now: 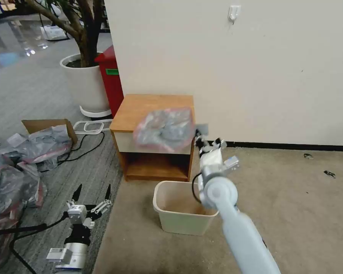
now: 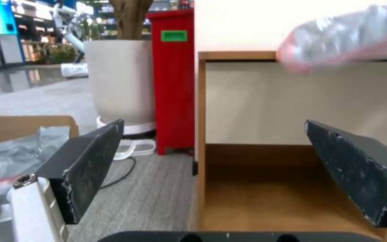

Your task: Pick up the garbage bag from the table and place it over the trash can.

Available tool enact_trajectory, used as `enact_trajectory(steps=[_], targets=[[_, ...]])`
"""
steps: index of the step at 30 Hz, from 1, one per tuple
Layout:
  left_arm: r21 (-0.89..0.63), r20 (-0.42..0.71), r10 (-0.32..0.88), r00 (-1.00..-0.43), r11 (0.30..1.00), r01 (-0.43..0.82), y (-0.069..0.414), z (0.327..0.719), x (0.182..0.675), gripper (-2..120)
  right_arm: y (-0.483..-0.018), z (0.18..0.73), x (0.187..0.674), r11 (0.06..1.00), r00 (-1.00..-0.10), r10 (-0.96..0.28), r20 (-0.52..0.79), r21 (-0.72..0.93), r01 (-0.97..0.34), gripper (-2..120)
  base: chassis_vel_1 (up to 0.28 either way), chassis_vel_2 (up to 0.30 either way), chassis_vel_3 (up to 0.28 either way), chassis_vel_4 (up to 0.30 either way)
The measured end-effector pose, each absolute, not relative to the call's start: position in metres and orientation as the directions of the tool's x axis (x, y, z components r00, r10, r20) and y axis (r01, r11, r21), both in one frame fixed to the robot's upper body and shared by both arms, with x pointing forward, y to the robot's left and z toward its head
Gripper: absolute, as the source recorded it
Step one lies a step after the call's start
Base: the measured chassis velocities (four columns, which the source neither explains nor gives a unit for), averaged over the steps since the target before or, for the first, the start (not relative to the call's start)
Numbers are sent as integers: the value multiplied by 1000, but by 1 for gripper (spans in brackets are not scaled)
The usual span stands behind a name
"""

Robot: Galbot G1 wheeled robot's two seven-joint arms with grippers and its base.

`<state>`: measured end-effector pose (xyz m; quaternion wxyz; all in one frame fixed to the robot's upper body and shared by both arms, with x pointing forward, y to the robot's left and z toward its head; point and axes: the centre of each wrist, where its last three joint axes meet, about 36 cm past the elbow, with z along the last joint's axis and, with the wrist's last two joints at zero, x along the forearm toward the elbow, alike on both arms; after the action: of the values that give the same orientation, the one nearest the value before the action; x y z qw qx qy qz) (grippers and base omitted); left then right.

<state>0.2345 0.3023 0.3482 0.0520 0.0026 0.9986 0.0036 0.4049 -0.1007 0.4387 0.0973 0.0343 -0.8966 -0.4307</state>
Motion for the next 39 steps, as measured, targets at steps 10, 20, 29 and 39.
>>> enact_trajectory(steps=[10, 20, 29, 39], targets=[[1, -104, -1, -995, 1000, -1, 300, 351, 231, 100, -70, 417, 287, 774, -901, -141, 410, 613, 158, 0, 0, 0, 0, 0], [-8, -97, -3, -995, 1000, -2, 294, 346, 229, 100, -63, 392, 246, 813, -866, -86, 492, 537, 224, 0, 0, 0, 0, 0], [-6, -101, 9, -995, 1000, 9, 288, 341, 230, 100, -58, 395, 261, 797, -884, -95, 457, 567, 208, 0, 0, 0, 0, 0], [3, -105, 29, -994, 1000, 29, 289, 345, 232, 100, -62, 397, 266, 816, -873, -63, 483, 529, 234, 20, 0, 0, 0, 0]])
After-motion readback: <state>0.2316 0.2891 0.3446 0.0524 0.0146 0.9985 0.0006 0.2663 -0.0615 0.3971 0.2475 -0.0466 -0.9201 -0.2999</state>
